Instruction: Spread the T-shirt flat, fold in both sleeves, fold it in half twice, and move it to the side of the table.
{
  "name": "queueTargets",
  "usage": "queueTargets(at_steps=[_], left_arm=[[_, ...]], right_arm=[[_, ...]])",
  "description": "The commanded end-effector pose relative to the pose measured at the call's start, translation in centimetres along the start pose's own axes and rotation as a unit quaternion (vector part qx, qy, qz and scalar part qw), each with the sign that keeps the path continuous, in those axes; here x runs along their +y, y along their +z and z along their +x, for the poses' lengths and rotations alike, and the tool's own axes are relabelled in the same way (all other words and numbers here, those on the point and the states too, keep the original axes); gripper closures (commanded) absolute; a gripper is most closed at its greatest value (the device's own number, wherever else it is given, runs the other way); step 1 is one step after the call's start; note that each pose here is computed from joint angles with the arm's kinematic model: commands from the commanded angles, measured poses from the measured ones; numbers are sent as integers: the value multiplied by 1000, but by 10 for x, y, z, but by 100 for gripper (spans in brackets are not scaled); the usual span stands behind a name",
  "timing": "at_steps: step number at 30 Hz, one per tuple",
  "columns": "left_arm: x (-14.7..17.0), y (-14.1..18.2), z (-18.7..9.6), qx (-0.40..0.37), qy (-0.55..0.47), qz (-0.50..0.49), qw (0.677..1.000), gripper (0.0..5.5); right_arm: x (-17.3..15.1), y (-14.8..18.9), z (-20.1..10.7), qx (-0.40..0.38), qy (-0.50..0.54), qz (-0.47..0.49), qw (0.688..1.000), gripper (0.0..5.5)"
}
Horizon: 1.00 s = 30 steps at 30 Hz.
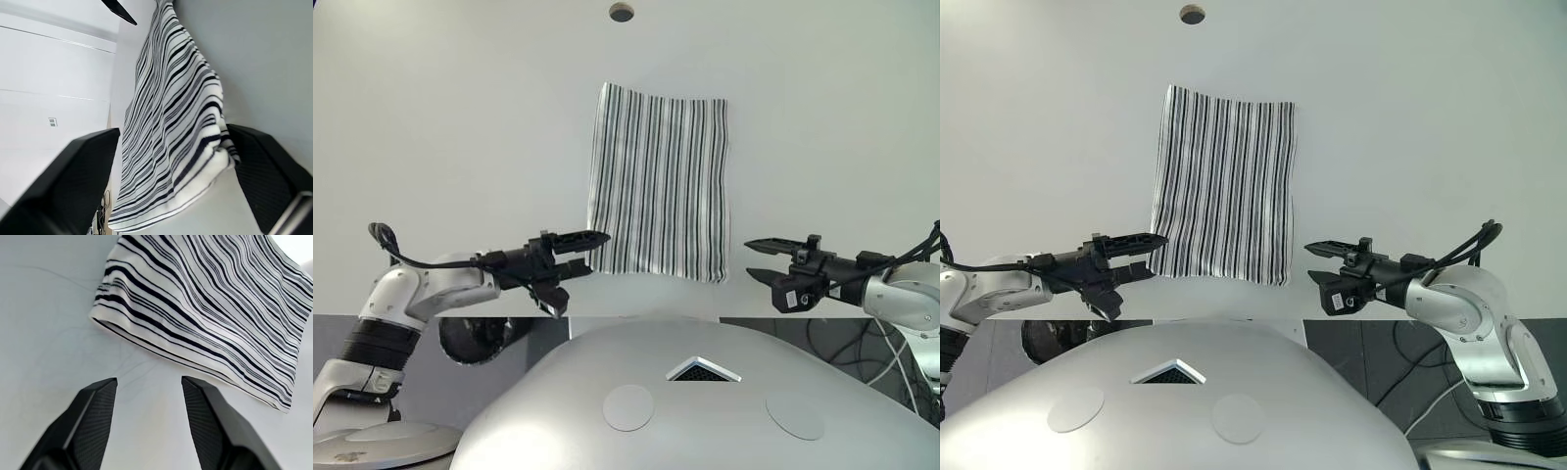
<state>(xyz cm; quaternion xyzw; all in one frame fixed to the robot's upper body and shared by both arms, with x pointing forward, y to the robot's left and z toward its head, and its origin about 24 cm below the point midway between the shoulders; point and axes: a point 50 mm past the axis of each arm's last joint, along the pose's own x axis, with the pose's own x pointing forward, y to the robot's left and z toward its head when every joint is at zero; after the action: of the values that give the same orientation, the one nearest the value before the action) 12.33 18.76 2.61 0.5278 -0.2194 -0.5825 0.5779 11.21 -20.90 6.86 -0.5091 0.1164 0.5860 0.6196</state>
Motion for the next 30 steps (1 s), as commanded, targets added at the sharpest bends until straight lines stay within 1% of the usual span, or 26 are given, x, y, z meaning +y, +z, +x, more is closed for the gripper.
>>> queueTargets(at_steps=[1, 6, 8, 9, 13, 16, 22, 30], left_arm=[[-31, -11, -11, 48, -116, -13, 992, 193], [-33, -7, -12, 38, -121, -23, 992, 300], [-33, -6, -11, 35, -122, -25, 992, 346], [-33, -6, -11, 34, -123, -26, 991, 378], [-33, -4, -8, 31, -122, -29, 992, 435], [-32, -3, -7, 26, -124, -28, 992, 468], [-33, 1, -9, 23, -128, -31, 991, 526], [-30, 9, -14, 18, -129, -35, 991, 534]], right_arm=[[-1, 0, -1, 2, 11, -8, 1000, 299], [1, 2, 4, -4, 20, -24, 1000, 299], [6, 6, 9, -17, 39, -34, 999, 299], [8, 10, 11, -28, 48, -37, 998, 299], [7, 20, 23, -59, 60, -59, 995, 299], [3, 19, 32, -61, 55, -70, 994, 299], [2, 21, 38, -67, 52, -83, 993, 299], [6, 2, 45, -17, 64, -96, 993, 299]])
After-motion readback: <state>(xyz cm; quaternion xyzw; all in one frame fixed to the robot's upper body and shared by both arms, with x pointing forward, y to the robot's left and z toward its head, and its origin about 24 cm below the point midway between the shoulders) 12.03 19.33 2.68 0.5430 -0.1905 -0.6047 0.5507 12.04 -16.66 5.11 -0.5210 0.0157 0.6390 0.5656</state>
